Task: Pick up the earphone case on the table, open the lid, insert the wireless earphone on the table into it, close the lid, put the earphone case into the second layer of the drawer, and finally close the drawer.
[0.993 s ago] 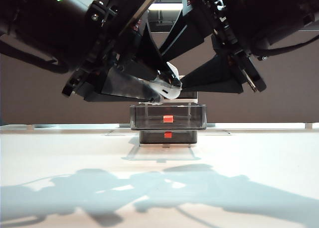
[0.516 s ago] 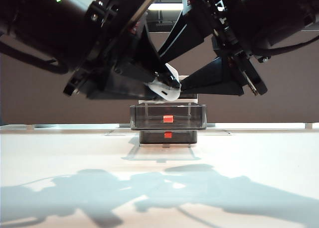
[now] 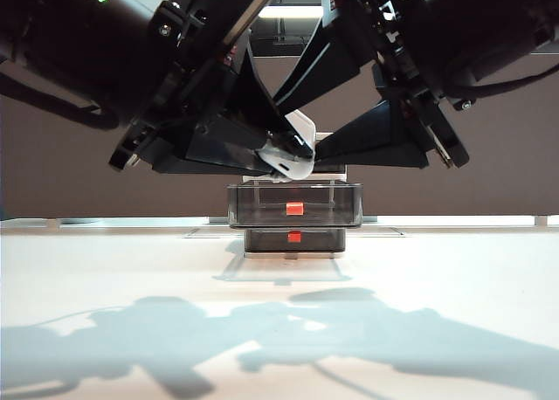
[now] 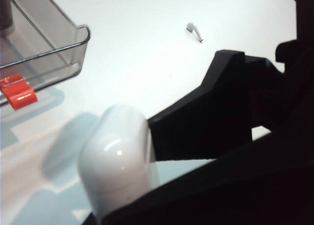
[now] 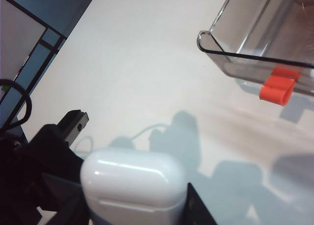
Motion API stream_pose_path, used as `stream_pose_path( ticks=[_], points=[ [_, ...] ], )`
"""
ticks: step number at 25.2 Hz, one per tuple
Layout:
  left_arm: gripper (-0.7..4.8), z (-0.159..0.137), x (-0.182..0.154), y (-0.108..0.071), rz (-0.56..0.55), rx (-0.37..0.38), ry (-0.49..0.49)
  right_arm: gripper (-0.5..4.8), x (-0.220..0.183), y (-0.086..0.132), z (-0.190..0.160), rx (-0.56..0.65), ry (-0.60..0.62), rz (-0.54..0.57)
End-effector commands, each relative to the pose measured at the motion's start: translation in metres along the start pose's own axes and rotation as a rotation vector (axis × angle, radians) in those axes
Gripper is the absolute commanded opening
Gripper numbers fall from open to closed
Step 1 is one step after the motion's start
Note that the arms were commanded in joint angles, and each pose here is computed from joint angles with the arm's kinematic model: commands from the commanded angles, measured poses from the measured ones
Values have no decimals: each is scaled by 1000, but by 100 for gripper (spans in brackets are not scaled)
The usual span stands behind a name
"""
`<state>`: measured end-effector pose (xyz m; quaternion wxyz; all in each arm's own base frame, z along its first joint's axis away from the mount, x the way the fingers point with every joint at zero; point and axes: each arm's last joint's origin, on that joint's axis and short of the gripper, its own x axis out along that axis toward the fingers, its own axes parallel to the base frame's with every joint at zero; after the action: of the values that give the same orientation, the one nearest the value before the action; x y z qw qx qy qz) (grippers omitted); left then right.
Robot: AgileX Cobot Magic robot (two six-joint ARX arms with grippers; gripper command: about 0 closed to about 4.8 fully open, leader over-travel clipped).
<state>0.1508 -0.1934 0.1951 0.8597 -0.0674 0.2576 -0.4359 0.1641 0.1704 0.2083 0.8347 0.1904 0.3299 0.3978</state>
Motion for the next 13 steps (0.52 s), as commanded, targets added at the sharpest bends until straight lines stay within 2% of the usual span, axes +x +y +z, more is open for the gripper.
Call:
stream_pose_path(
  ticks=[1,2,4,6,7,9,13],
  points=[
    [-6,9,-1,-2,-9,17,-68,270,0,3,-2,-4,42,52],
    [-6,9,-1,-2,-9,17,-68,300,0,3,-2,-4,46,59],
    [-6,9,-1,-2,-9,17,-68,321,0,3,-2,-5,49,67],
    [-6,9,-1,-2,-9,18,-68,364,-1,4,-2,-5,47,68],
    [-6,9,-1,-2,-8,30,-68,421,-1,3,-2,-5,46,67],
    [-6,9,-1,-2,-8,44,-68,459,-1,4,-2,-6,45,68],
    [-6,9,-1,-2,-8,51,-69,463,-5,4,0,-13,37,67]
  ],
)
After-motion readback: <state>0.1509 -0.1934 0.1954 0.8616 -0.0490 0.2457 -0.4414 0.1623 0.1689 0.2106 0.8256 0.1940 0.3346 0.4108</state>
